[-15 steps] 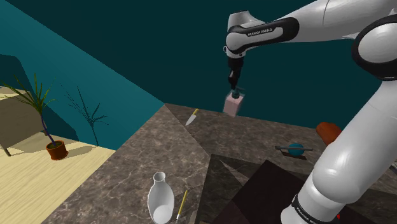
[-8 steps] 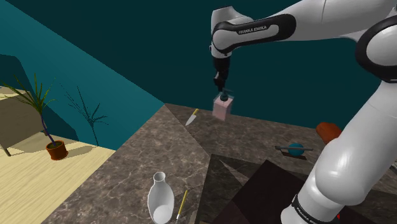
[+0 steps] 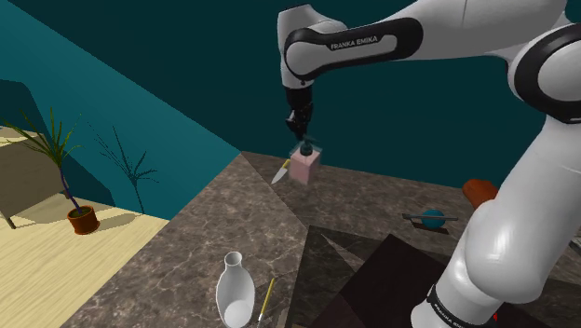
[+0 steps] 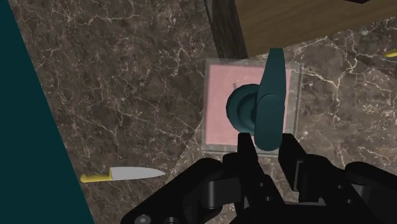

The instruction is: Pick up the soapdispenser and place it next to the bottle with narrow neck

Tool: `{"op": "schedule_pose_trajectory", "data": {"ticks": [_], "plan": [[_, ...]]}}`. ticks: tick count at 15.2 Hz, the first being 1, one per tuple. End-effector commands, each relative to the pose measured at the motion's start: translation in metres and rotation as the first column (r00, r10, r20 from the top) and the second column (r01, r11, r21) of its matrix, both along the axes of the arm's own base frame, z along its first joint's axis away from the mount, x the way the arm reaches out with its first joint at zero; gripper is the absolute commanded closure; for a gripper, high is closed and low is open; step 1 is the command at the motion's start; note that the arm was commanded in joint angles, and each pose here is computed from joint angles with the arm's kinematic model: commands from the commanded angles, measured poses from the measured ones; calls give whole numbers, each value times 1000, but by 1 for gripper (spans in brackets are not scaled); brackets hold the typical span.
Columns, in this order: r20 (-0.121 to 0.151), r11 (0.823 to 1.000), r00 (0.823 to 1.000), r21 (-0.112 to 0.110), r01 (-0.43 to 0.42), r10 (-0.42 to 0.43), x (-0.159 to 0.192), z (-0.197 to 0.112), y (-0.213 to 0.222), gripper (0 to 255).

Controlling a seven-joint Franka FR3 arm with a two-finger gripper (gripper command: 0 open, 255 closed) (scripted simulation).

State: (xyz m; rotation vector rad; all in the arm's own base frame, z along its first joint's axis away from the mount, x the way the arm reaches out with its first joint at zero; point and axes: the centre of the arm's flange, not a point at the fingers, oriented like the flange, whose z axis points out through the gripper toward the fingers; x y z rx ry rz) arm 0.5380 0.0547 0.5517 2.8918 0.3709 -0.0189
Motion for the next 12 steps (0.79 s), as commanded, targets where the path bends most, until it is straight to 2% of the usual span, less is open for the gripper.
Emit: {"op": "schedule_pose_trajectory", "data": {"ticks": [1,12], "plan": [[0,1000,1000,0,1,-1,4,2,28,255],[0,1000,1000,0,1,-1,23,2,172,255]]}}
